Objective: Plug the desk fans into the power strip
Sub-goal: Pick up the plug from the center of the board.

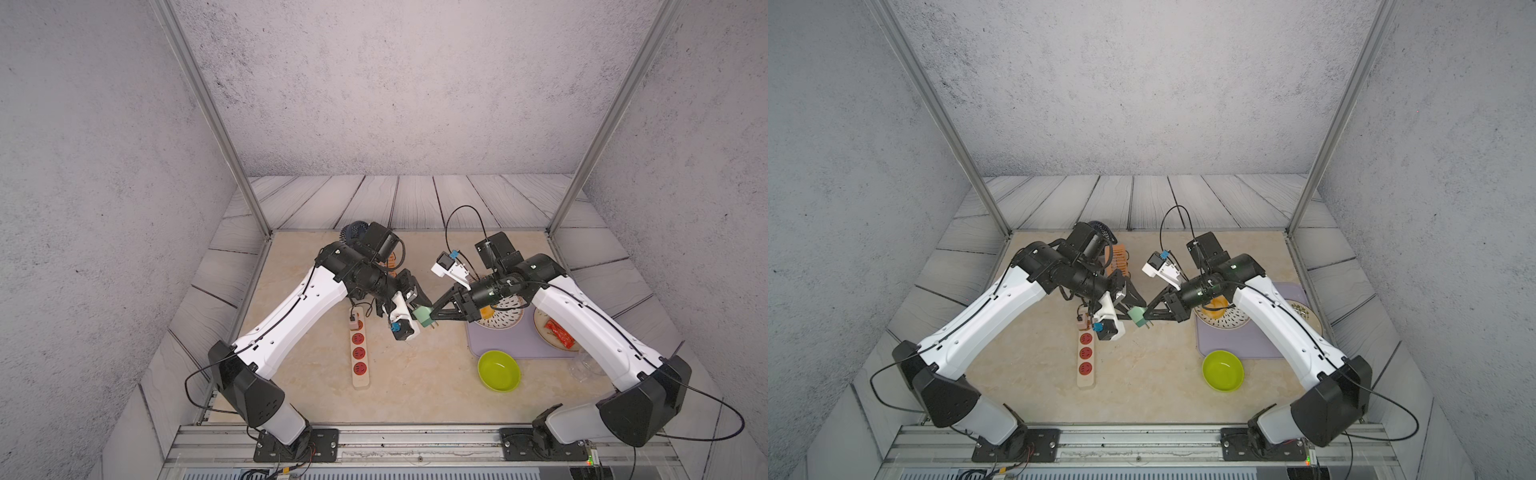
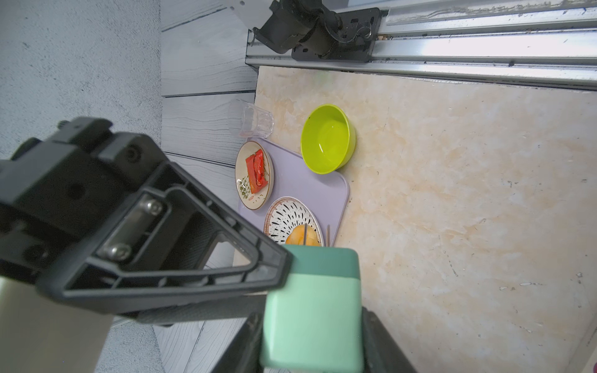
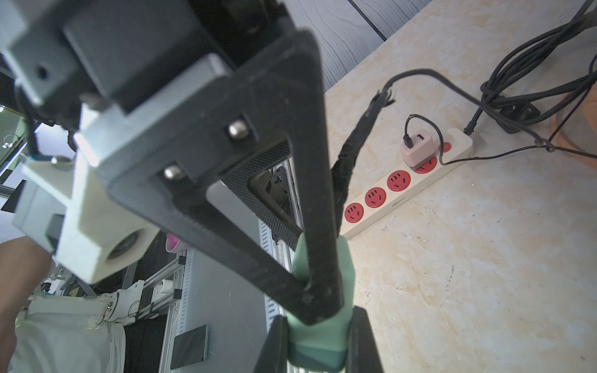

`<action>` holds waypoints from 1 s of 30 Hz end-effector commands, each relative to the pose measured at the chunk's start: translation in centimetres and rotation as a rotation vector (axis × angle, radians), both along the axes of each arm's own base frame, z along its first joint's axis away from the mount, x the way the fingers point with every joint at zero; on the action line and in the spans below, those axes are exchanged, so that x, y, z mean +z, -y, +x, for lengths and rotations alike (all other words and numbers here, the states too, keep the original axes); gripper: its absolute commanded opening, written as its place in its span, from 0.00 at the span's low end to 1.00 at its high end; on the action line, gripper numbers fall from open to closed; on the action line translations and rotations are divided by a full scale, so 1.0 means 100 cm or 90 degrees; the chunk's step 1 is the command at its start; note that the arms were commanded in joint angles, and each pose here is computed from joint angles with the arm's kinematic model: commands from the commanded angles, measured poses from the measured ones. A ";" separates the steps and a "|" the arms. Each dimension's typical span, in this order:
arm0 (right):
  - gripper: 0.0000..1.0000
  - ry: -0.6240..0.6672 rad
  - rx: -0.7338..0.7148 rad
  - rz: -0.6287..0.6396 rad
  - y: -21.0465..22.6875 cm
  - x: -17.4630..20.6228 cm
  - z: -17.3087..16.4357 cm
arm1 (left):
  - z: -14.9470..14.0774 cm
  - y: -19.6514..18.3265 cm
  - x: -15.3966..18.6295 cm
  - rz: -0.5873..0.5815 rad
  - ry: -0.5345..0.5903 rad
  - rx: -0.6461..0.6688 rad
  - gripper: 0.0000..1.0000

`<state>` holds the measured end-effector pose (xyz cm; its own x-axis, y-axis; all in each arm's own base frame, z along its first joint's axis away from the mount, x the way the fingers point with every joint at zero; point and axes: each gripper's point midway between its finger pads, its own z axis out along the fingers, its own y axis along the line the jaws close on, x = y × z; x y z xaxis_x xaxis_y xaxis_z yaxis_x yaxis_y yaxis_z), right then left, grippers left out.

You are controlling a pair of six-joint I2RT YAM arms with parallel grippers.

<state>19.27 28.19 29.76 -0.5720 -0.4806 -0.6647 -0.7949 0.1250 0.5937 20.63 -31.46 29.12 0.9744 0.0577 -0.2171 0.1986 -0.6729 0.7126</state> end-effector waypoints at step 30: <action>0.72 -0.008 -0.239 0.272 0.005 0.046 0.031 | 0.004 0.007 0.048 -0.071 -0.241 0.260 0.13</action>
